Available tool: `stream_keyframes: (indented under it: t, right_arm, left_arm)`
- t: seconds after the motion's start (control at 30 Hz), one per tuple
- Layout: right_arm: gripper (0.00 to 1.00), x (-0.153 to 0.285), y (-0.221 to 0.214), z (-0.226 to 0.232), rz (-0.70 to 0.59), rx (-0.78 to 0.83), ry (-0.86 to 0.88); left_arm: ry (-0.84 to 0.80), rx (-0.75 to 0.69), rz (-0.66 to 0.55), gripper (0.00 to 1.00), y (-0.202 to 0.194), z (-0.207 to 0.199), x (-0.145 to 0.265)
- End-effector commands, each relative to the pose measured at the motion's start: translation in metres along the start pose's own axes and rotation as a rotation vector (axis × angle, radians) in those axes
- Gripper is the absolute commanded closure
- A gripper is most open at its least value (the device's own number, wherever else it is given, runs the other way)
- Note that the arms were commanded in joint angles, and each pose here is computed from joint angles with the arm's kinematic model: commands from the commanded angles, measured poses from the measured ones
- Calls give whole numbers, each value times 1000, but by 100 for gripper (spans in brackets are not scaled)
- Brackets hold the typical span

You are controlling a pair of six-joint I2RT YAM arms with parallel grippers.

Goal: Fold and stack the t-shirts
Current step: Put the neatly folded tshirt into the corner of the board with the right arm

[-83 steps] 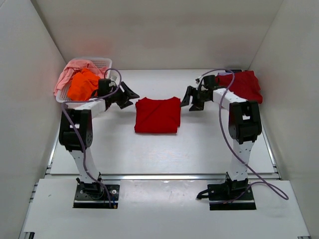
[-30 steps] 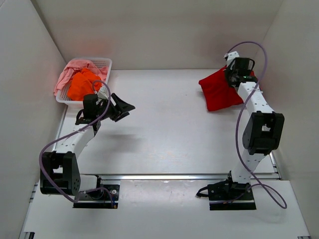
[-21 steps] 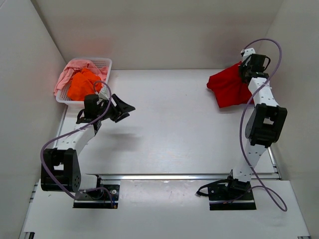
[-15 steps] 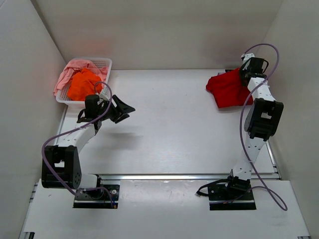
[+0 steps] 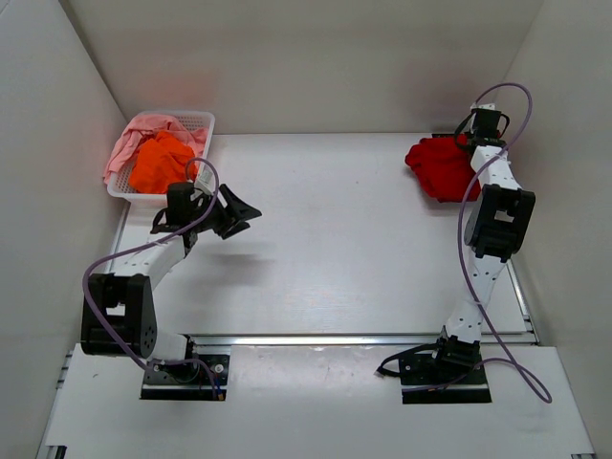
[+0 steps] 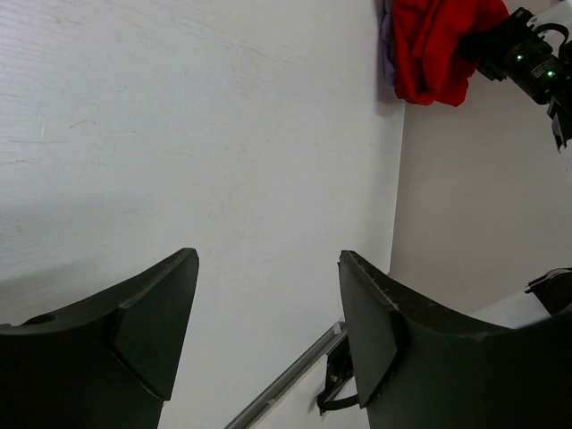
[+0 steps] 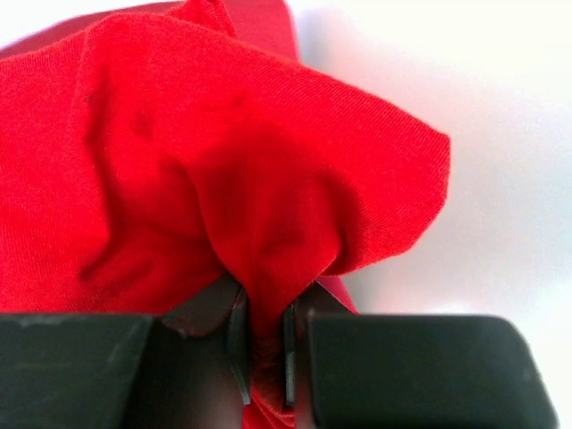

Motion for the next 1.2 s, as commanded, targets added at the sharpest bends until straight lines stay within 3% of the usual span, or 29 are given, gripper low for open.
stream_keyframes:
  t: [0.0,0.17,0.2,0.27,0.3,0.37,0.47,0.6,0.7,0.8,0.93,1.17]
  right_arm:
    - [100,9,30,-47,-80,-68,-204]
    - [99,16,42,-59,-121,-94,-244]
    - [93,17,46,-59,-135,-90,-221]
    - [56,19,49,-53,-155,-99,-170]
    - [50,23,52,-52,-170,-109,-155]
    - [16,33,56,-46,-171,-116,-152]
    - [1,67,77,-50,-209,-144,-168]
    - [1,126,80,-38,-180,-164,-89]
    - [1,175,63,14,-137,-159,88]
    - [1,235,34,65,-116,-143,218]
    - [1,296,-25,108,-101,-252,420]
    - [1,319,-67,80,-152,-339,462]
  left_arm:
    - [-21,-48,-8,25,8,-12,0]
    - [-8,-54,-8,25,5,-7,0]
    - [-22,-62,-6,25,5,-13,0]
    - [-15,-43,21,23,0,-10,1]
    - [-23,-53,34,6,-4,-12,0]
    - [-31,-66,41,2,-5,-15,1]
    - [-28,-94,56,1,-8,-17,3]
    - [-26,-165,79,2,-11,-23,7]
    - [6,-204,129,1,-25,-25,7]
    - [16,-227,181,1,-40,-29,7]
    - [52,-289,186,2,-53,-35,17]
    - [58,-349,119,2,-61,-38,50]
Point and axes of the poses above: each gripper's point midway between its finger pads, its own x axis back along the fingers, its own z axis along the line the jaws close on, y = z × x, the point moved 1 cm from there along x, back along the fingers, and after that the axes turned 2 degrees about -x, right-handed, at the moved point
